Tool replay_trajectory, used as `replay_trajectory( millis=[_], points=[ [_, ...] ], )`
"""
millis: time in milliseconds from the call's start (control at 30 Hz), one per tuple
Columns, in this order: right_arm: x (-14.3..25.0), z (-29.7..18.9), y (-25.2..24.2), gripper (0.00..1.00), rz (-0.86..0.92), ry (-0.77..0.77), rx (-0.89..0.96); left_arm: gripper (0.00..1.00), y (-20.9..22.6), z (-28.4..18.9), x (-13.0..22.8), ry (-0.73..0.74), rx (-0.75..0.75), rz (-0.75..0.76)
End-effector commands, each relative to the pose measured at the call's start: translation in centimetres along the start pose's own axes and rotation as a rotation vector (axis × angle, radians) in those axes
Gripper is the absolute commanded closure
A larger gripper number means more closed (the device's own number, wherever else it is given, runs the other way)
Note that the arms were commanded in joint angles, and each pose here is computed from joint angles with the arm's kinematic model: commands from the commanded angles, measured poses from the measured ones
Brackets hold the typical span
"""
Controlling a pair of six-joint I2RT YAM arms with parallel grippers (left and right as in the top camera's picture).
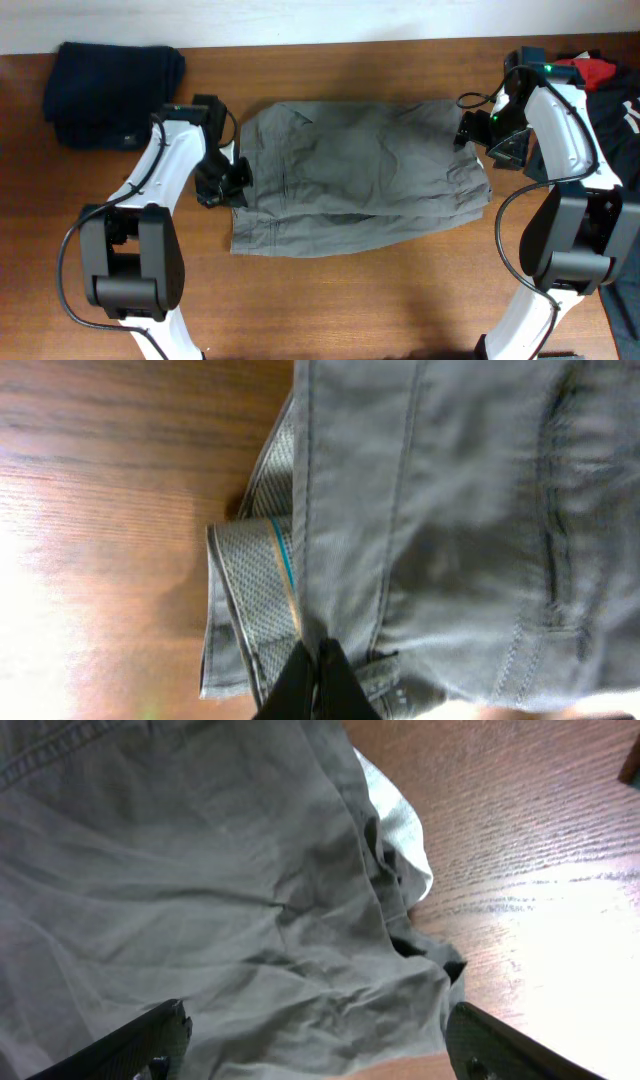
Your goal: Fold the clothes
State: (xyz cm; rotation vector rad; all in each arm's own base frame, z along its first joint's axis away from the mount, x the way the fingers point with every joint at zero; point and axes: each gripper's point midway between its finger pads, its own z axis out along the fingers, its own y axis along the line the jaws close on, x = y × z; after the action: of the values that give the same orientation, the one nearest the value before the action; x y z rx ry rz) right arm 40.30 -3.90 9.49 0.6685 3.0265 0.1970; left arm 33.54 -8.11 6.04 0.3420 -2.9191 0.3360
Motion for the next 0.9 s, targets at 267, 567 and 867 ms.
replay_trajectory(
  millis=[267, 567, 867],
  points=[
    [-0.6, -0.2, 0.3, 0.13, -0.004, -0.024, -0.001, 0.99, 0.8, -3.7, 5.1, 0.201, -0.057, 0.055],
    [-0.8, -0.2, 0.4, 0.04, -0.006, -0.034, -0.005, 0.43, 2.1, -3.5, 3.3, 0.129, -0.134, 0.107],
    [0.2, -0.3, -0.7, 0.01, 0.012, 0.008, 0.039, 0.06, 1.8, -3.6, 2.6, 0.090, -0.128, 0.095]
  ],
)
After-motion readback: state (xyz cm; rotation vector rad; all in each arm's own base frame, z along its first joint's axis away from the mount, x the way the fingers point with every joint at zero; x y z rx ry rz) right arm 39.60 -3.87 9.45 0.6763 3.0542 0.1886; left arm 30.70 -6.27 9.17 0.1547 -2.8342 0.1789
